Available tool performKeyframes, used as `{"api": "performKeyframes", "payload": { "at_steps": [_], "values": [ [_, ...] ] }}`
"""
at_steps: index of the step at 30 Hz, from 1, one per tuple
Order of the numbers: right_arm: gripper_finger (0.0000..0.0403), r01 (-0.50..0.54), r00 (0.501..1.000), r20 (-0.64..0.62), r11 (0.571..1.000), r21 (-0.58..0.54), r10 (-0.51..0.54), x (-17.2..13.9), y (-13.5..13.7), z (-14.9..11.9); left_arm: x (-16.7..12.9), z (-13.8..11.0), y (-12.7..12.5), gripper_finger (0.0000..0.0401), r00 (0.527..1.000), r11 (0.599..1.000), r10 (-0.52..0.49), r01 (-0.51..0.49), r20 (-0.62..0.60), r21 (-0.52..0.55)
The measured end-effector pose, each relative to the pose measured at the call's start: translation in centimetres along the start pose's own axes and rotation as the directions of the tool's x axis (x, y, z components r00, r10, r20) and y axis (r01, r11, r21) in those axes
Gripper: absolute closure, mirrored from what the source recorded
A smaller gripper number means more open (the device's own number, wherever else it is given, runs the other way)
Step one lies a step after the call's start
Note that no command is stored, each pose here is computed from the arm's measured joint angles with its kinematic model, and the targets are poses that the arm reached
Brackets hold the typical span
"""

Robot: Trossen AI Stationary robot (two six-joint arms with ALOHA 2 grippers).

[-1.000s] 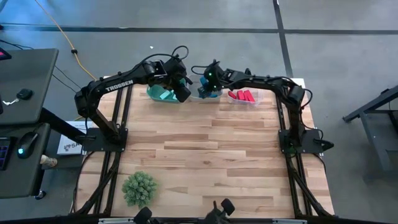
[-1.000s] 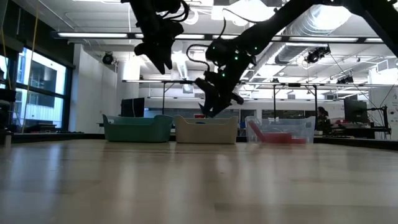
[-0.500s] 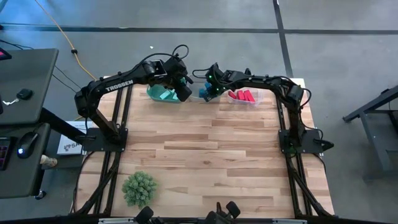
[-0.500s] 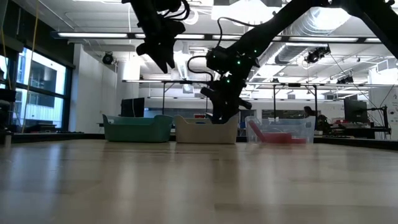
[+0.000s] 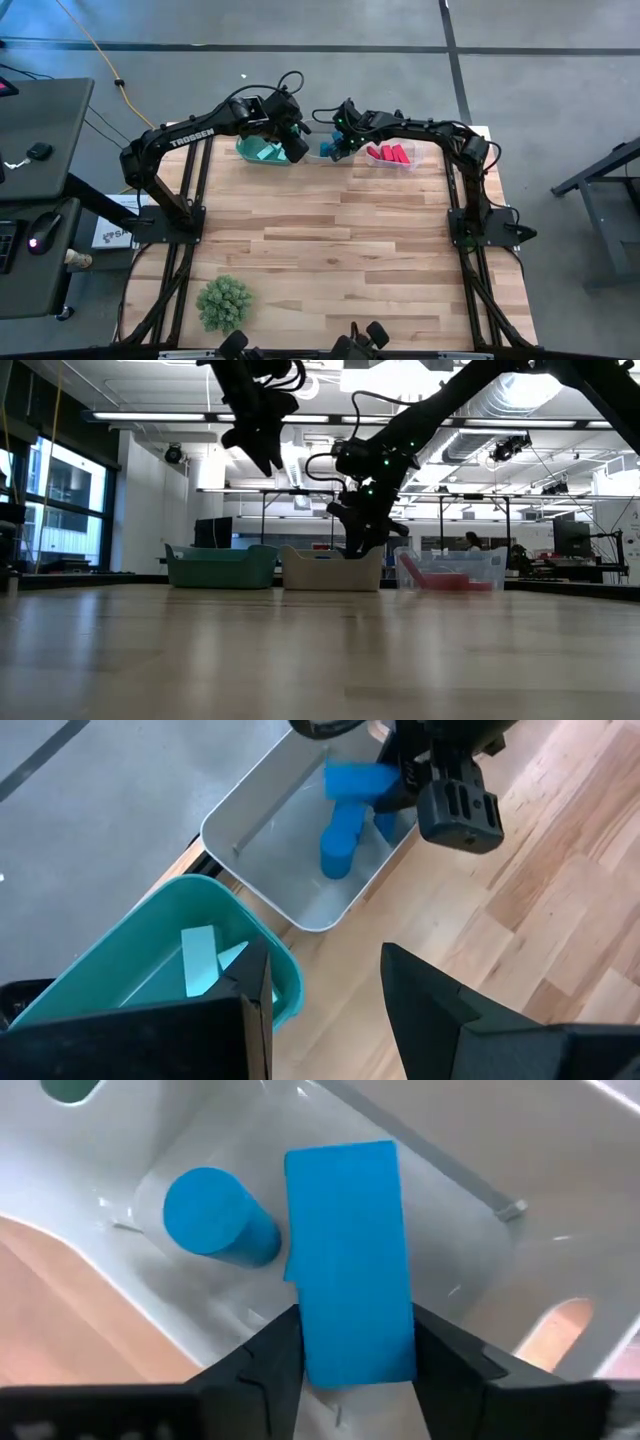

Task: Sort & place blocks by color
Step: Put the blue block into the gray bin, then return to Home Position

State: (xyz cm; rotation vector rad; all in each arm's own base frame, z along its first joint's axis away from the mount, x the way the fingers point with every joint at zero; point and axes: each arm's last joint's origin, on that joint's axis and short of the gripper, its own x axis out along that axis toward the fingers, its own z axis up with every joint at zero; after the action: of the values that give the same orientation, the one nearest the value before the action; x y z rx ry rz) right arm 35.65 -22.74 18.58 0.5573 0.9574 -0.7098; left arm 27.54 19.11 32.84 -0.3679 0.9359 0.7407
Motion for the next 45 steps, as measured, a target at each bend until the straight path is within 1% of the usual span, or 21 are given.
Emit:
{"api": "performKeyframes", "payload": {
  "at_steps": [4, 12, 16, 18, 24, 28, 31, 34, 37, 40, 45],
  "values": [
    [0.0243, -0.039, 0.999, -0.013, 0.999, 0.000, 0.039, 0.0, 0.1, 0.0, 0.0, 0.1, 0.0, 0.0288, 1.000, 1.000, -0.002, 0.002, 0.011, -0.001],
    [0.0239, -0.035, 0.999, -0.004, 0.999, 0.000, 0.035, 0.0, 0.1, 0.0, 0.0, 0.4, -0.1, 0.0288, 0.999, 1.000, -0.007, 0.007, 0.043, -0.003],
    [0.0239, -0.060, 0.998, -0.003, 0.998, 0.005, 0.060, -1.1, 0.2, 1.1, 0.0, 0.4, -0.1, 0.0288, 0.999, 0.999, -0.007, 0.005, 0.043, 0.048],
    [0.0238, -0.070, 0.997, -0.018, 0.998, -0.001, 0.070, -1.9, 0.2, 1.7, -0.1, 0.4, -0.1, 0.0288, 0.999, 0.999, -0.007, 0.005, 0.045, 0.054],
    [0.0238, -0.087, 0.996, -0.031, 0.993, -0.079, 0.085, -4.7, 0.7, 3.6, -1.7, 0.5, -0.2, 0.0288, 0.994, 0.998, -0.049, 0.043, 0.102, 0.055],
    [0.0238, -0.161, 0.987, -0.034, 0.972, -0.171, 0.157, -6.6, 1.8, 4.6, -3.0, 0.3, -0.6, 0.0288, 0.988, 0.995, -0.078, 0.068, 0.134, 0.076],
    [0.0238, -0.188, 0.982, -0.021, 0.952, -0.243, 0.189, -7.9, 2.7, 5.1, -4.1, 0.3, -1.2, 0.0288, 0.980, 0.992, -0.100, 0.083, 0.173, 0.099],
    [0.0238, -0.204, 0.978, -0.009, 0.940, -0.275, 0.209, -8.8, 3.4, 5.4, -5.1, 0.3, -2.0, 0.0288, 0.966, 0.987, -0.132, 0.108, 0.224, 0.116],
    [0.0238, -0.216, 0.972, 0.021, 0.931, -0.295, 0.232, -10.2, 3.9, 5.6, -5.7, 0.1, -2.6, 0.0288, 0.955, 0.982, -0.163, 0.132, 0.248, 0.135],
    [0.0238, -0.227, 0.965, 0.055, 0.921, -0.316, 0.256, -11.9, 3.9, 5.7, -5.6, -1.0, -3.1, 0.0288, 0.935, 0.978, -0.200, 0.172, 0.294, 0.118],
    [0.0237, -0.223, 0.952, 0.123, 0.909, -0.351, 0.281, -15.2, 3.5, 5.8, -5.5, -4.5, -2.7, 0.0288, 0.881, 0.960, -0.280, 0.248, 0.381, 0.130]
  ]
}}
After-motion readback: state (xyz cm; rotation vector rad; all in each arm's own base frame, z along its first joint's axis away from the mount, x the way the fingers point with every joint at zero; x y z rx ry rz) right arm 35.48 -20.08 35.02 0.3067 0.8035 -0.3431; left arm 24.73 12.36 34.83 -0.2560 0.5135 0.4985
